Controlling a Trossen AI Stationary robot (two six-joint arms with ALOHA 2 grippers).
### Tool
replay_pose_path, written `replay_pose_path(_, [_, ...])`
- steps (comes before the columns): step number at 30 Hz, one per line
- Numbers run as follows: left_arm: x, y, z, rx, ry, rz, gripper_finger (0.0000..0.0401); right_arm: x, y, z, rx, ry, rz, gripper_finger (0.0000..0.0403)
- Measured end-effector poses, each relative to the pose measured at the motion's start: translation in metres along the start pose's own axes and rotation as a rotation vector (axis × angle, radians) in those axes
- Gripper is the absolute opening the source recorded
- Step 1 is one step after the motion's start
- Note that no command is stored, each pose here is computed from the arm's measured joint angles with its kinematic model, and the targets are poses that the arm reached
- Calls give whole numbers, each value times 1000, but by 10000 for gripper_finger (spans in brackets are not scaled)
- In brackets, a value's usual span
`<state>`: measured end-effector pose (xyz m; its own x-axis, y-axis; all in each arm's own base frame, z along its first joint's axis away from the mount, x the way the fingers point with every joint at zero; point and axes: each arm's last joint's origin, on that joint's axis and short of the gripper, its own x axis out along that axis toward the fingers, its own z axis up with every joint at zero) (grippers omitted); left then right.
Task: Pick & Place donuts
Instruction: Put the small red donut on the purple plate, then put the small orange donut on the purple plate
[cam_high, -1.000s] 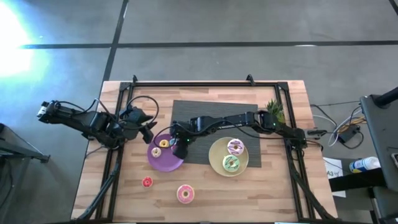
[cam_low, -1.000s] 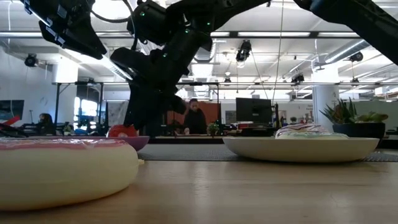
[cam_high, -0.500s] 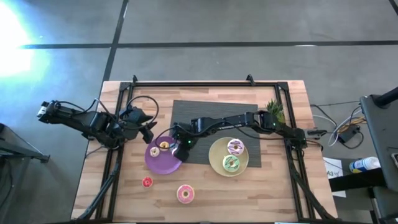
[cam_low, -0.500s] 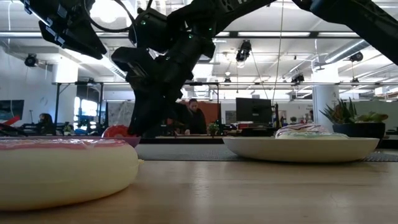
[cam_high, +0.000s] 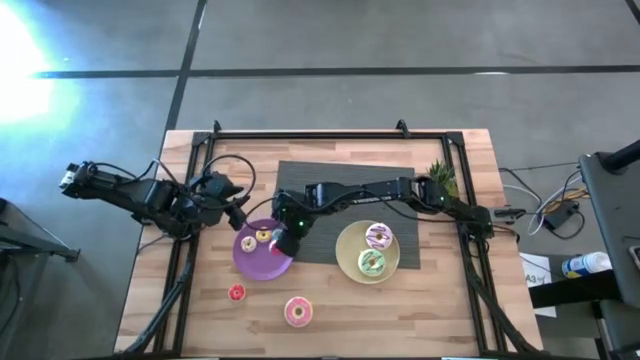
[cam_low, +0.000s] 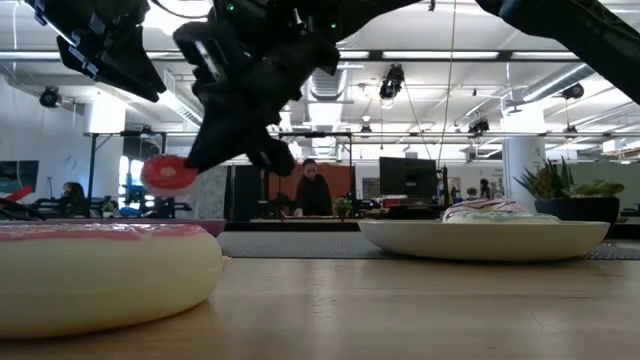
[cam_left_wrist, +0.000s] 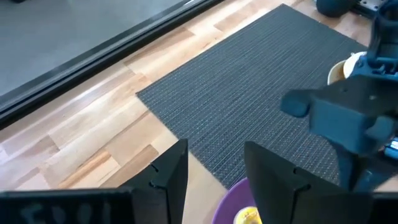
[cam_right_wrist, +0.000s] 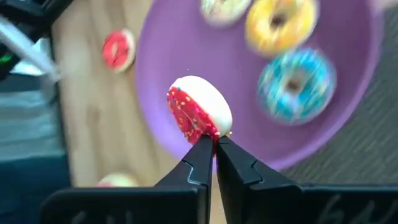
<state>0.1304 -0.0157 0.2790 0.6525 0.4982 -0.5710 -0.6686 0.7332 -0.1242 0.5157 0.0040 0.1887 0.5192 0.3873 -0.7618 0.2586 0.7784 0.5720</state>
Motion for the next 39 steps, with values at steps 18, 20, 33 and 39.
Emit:
replay_pose_path(18, [1,0,0,-24,-18,31,131,27,-7,-9,57,17,-44,62])
replay_pose_path(20, [1,0,0,-23,-19,32,131,28,-8,-11,64,31,-53,90])
replay_pose_path(33, [4,0,-11,9,144,-50,131,-13,6,-8,-101,-67,-263,197])
replay_pose_path(39, [17,-3,-51,-119,532,-173,130,-45,8,-19,-164,6,-429,196])
